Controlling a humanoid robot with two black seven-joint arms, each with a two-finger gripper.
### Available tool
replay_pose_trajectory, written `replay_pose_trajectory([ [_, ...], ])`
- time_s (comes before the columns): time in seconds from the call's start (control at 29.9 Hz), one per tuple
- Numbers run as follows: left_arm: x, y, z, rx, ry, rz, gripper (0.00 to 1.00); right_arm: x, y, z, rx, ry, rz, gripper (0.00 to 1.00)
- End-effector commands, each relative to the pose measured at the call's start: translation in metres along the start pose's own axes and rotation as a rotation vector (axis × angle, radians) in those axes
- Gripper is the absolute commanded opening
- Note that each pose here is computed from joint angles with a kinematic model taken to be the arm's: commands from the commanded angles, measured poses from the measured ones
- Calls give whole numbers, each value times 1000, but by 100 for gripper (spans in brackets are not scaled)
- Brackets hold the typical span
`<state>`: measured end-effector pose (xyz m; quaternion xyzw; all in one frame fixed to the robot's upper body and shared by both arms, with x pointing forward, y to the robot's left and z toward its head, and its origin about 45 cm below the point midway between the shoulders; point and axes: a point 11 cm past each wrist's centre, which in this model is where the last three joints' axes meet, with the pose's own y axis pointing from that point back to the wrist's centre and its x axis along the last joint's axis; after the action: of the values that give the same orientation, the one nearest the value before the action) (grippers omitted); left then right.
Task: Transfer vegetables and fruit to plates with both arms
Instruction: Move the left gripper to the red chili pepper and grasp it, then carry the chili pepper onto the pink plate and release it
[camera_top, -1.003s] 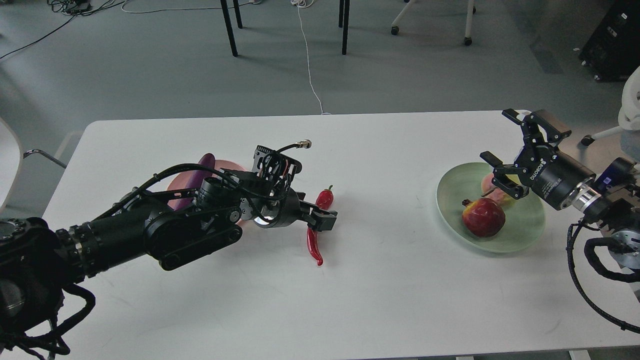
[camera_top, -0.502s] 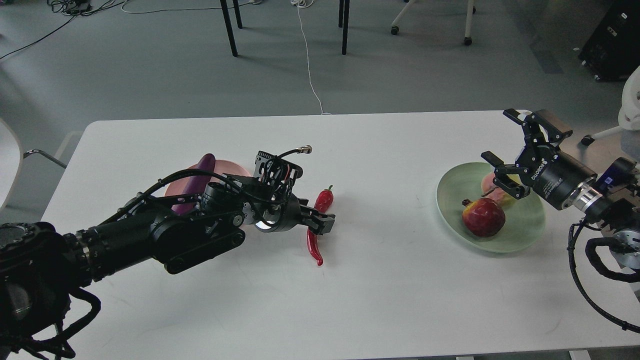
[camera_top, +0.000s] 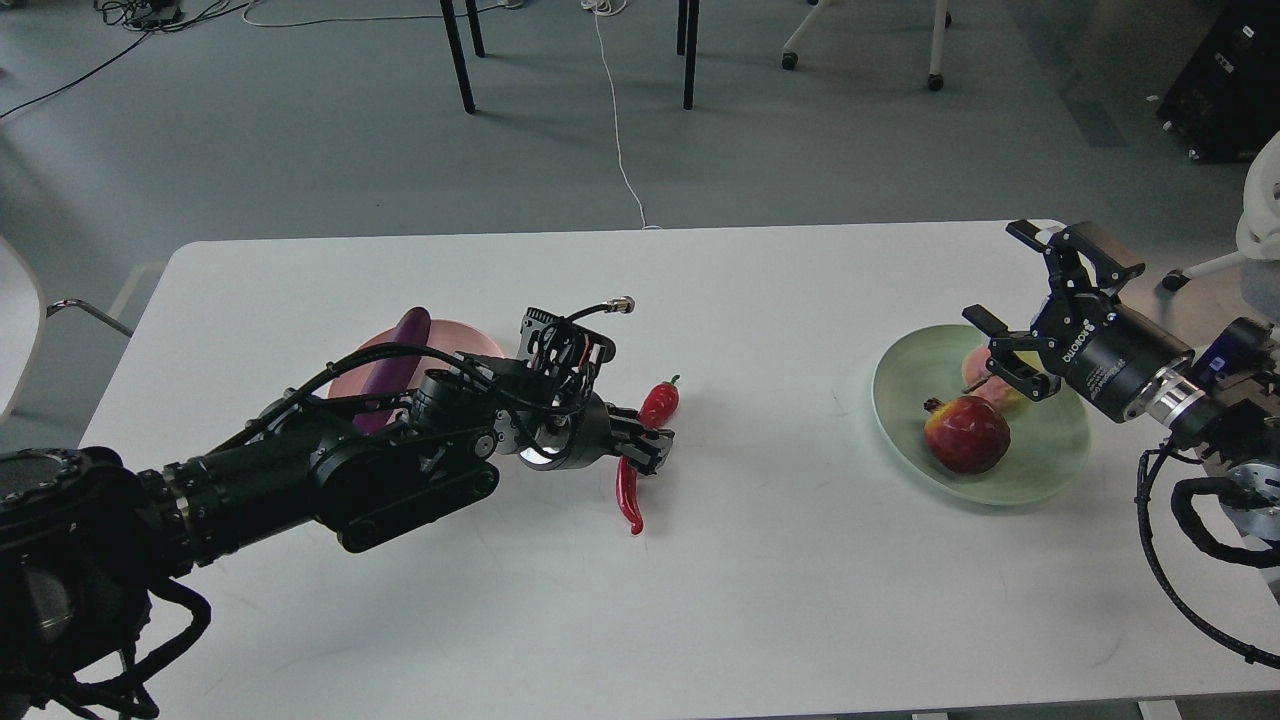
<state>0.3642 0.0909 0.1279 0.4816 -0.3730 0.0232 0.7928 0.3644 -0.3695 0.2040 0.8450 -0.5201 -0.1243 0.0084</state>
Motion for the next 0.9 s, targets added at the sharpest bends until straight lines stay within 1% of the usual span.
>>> replay_pose_trajectory([
  [0.0, 3, 2, -3, 8, -5, 5, 9, -1, 0, 0, 0, -1, -1, 98],
  [0.1, 6, 6, -8, 23, -21, 12, 9, 0, 0, 1, -1, 0, 2, 98],
  [0.17, 17, 13, -13, 32, -33, 29, 9, 0, 1, 1, -2, -3, 2, 98],
  [0.27, 46, 40, -32, 75, -78, 53, 9, 0, 1, 1, -2, -2, 1, 98],
  [0.37, 57, 63, -50, 88, -99, 30, 9, 0, 1, 1, -2, -2, 1, 98],
  [0.5, 52, 90, -90, 161, -72, 33, 9, -1, 0, 2, -2, -3, 0, 98],
  [0.64, 34, 109, -125, 234, -49, -2, 10, -1, 1, 2, -4, -2, 0, 98],
  [0.8, 22, 120, -144, 278, -39, -29, 11, -3, -1, 4, -9, 6, -11, 98],
  [0.87, 20, 120, -144, 278, -34, -31, 14, -4, -1, 5, -9, 5, -12, 98],
])
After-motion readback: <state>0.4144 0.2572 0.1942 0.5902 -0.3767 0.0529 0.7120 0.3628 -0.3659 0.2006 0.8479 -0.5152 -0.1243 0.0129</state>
